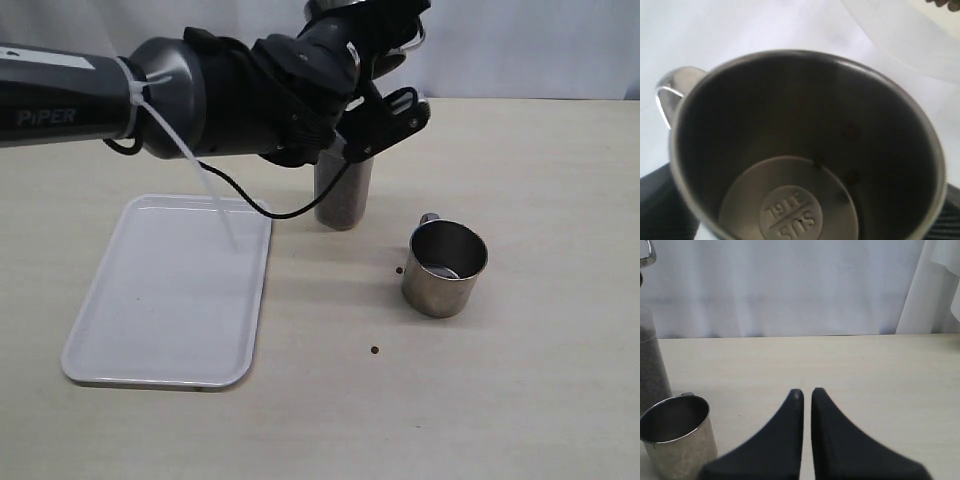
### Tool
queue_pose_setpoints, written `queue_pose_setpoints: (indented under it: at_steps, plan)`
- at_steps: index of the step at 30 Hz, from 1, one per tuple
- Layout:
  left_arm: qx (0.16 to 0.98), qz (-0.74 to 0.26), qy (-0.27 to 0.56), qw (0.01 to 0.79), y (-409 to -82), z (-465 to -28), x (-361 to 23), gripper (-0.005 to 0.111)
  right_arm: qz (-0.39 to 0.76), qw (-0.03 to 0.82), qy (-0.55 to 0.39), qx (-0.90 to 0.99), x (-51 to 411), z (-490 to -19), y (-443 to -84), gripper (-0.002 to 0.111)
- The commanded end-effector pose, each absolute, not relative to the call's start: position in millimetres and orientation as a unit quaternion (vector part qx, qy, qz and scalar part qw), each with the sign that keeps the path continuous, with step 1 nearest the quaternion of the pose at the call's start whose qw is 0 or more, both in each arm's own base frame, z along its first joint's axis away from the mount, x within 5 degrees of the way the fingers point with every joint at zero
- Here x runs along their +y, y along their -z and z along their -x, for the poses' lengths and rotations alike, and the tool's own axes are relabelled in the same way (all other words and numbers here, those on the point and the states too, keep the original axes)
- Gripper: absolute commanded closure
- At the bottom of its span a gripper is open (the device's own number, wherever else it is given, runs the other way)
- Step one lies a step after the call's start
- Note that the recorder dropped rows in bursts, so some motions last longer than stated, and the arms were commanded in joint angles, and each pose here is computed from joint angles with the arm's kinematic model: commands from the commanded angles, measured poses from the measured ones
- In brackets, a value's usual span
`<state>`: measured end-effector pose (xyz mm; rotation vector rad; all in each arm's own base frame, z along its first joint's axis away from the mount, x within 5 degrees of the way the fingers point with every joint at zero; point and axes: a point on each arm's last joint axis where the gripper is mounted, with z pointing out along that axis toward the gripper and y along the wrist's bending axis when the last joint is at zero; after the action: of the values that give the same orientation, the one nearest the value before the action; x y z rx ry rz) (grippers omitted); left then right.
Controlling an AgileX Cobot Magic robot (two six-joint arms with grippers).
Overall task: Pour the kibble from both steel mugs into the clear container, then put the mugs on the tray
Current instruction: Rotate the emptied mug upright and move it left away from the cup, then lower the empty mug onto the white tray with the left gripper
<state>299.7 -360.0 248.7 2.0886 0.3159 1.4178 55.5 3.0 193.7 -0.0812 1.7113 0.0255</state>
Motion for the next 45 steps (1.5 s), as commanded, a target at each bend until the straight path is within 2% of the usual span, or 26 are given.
queue_pose_setpoints:
  at_steps: [1,6,8,10,13,15,18,23,25,28,31,36,37,38,40,43,45]
  plan:
    - [0.114,-0.787,-0.536,0.284,-241.8,-301.5,-362.5,0.107,0.041,0.653,-0.006,0.757,2.8,-55.4,-191.8,0.104]
    - [0.145,-0.776,-0.544,0.286,-243.5,-303.1,-358.9,0.107,0.041,0.653,-0.006,0.757,2.8,-55.4,-191.8,0.104]
    - [0.221,-0.75,-0.521,0.342,-255.9,-302.2,-355.0,0.107,0.041,0.653,-0.006,0.757,2.8,-55.4,-191.8,0.104]
    - [0.262,-0.732,-0.495,0.388,-270.0,-299.9,-352.4,0.107,0.041,0.653,-0.006,0.757,2.8,-55.4,-191.8,0.104]
    - [0.367,-0.727,-0.352,0.461,-295.1,-293.1,-339.0,0.107,0.041,0.653,-0.006,0.757,2.8,-55.4,-191.8,0.104]
    - [0.407,-0.718,-0.274,0.493,-306.1,-291.6,-324.9,0.107,0.041,0.653,-0.006,0.757,2.8,-55.4,-191.8,0.104]
    - [0.437,-0.707,-0.207,0.516,-310.2,-289.1,-304.2,0.107,0.041,0.653,-0.006,0.757,2.8,-55.4,-191.8,0.104]
    - [0.504,-0.675,-0.133,0.522,-292.5,-288.6,-267.1,0.107,0.041,0.653,-0.006,0.757,2.8,-55.4,-191.8,0.104]
    - [0.57,-0.621,-0.071,0.532,-280.9,-292.2,-250.9,0.107,0.041,0.653,-0.006,0.757,2.8,-55.4,-191.8,0.104]
    - [0.702,-0.483,0.008,0.524,-270.6,-307.4,-222.3,0.107,0.041,0.653,-0.006,0.757,2.8,-55.4,-191.8,0.104]
    - [0.76,-0.408,0.03,0.504,-252.9,-316.6,-194.6,0.107,0.041,0.653,-0.006,0.757,2.8,-55.4,-191.8,0.104]
    - [0.777,-0.357,0.059,0.516,-215.0,-310.4,-166.2,0.107,0.041,0.653,-0.006,0.757,2.8,-55.4,-191.8,0.104]
    - [0.775,-0.328,0.109,0.529,-204.1,-308.5,-155.4,0.107,0.041,0.653,-0.006,0.757,2.8,-55.4,-191.8,0.104]
    - [0.753,-0.312,0.205,0.542,-200.8,-308.8,-143.8,0.107,0.041,0.653,-0.006,0.757,2.8,-55.4,-191.8,0.104]
    - [0.721,-0.346,0.279,0.533,-199.8,-309.2,-129.7,0.107,0.041,0.653,-0.006,0.757,2.8,-55.4,-191.8,0.104]
    - [0.737,-0.396,0.277,0.472,-181.4,-308.9,-97.7,0.107,0.041,0.653,-0.006,0.757,2.8,-55.4,-191.8,0.104]
    - [0.727,-0.438,0.29,0.442,-164.5,-304.1,-92.7,0.107,0.041,0.653,-0.006,0.757,2.8,-55.4,-191.8,0.104]
